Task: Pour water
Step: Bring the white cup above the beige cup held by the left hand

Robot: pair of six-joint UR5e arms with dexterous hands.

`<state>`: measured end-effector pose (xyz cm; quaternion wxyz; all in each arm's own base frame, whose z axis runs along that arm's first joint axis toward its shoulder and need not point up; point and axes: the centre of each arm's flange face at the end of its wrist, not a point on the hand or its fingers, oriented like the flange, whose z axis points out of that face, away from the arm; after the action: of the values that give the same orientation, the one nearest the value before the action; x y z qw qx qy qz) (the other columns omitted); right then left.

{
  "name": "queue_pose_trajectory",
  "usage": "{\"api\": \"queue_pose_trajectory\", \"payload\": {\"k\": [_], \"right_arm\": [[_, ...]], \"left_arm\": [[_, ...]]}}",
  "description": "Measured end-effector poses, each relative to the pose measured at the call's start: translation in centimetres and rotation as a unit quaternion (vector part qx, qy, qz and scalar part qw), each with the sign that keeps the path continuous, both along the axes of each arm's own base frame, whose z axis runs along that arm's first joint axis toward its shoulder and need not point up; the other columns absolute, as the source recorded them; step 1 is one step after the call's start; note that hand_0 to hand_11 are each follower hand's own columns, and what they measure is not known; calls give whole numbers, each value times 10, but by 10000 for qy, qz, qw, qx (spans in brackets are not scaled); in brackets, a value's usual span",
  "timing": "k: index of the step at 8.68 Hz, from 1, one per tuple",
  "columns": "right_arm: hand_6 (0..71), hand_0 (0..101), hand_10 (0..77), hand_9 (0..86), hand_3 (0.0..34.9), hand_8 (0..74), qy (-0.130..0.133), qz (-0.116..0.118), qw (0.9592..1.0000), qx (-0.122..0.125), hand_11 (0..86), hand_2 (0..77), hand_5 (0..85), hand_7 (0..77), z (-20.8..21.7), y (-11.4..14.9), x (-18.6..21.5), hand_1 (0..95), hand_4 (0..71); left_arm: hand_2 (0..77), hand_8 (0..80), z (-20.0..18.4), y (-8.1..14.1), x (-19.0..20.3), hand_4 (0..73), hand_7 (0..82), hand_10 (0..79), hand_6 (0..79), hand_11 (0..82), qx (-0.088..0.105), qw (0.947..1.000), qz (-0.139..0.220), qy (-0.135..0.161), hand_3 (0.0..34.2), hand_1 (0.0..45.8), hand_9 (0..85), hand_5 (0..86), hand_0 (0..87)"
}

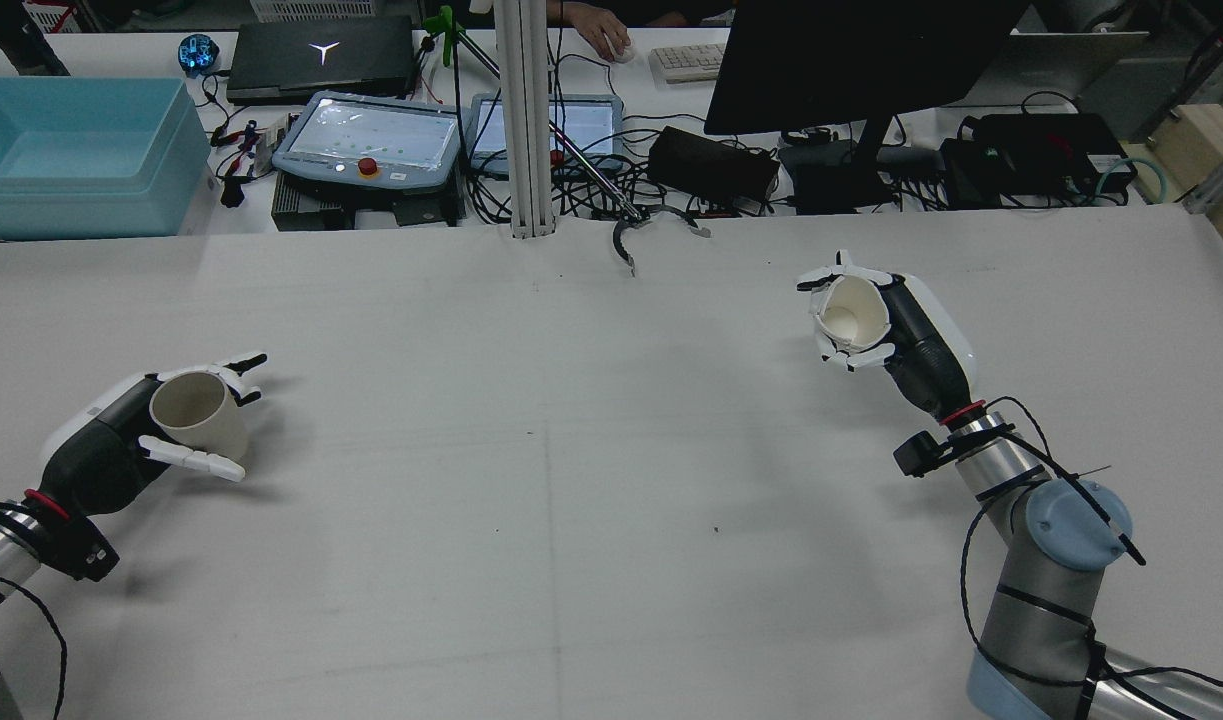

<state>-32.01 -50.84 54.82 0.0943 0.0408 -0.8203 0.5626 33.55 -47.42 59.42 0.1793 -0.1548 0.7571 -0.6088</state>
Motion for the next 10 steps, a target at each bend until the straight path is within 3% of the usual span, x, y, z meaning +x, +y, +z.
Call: {"api": "queue_pose_trajectory", "payload": {"k": [3,4,5,6,8,10], "right_arm": [[540,798,0,322,4,267,-96,12,9999,98,5,464,196,475,-22,2,3,284,371],[540,798,0,322,3,267,-128,13,9998,134,5,464,196,475,-27,2,3,284,349],[540,798,0,322,3,267,-145,22,9997,172,5,464,202,485,-34,3,3,284,365],[540,798,0,322,4,267,-151,42,9996,219,5,464,202,485,-43,3,4,284,371],[540,795,0,338,4,289,-91,112,9992,365,5,475,207,485,-78,1,0,273,371],[540,796,0,338,4,289,405,346,9959,727,5,475,207,485,-138,10,1,273,371]], "left_arm": [[27,87,-126,-5,112,485,125,109,175,202,365,9983,431,110,0,355,44,387,802],[175,87,-151,1,134,485,109,120,175,202,450,9974,541,130,0,333,44,387,802],[175,87,-165,6,146,485,109,120,175,202,501,9968,609,156,0,333,44,387,802],[262,87,-174,8,152,480,104,120,169,202,530,9964,639,181,0,316,44,404,802],[289,87,-194,9,162,480,114,120,169,202,572,9959,668,209,0,311,44,404,803],[300,76,-217,15,179,485,125,114,169,202,672,9947,741,231,0,311,44,404,803]]}}
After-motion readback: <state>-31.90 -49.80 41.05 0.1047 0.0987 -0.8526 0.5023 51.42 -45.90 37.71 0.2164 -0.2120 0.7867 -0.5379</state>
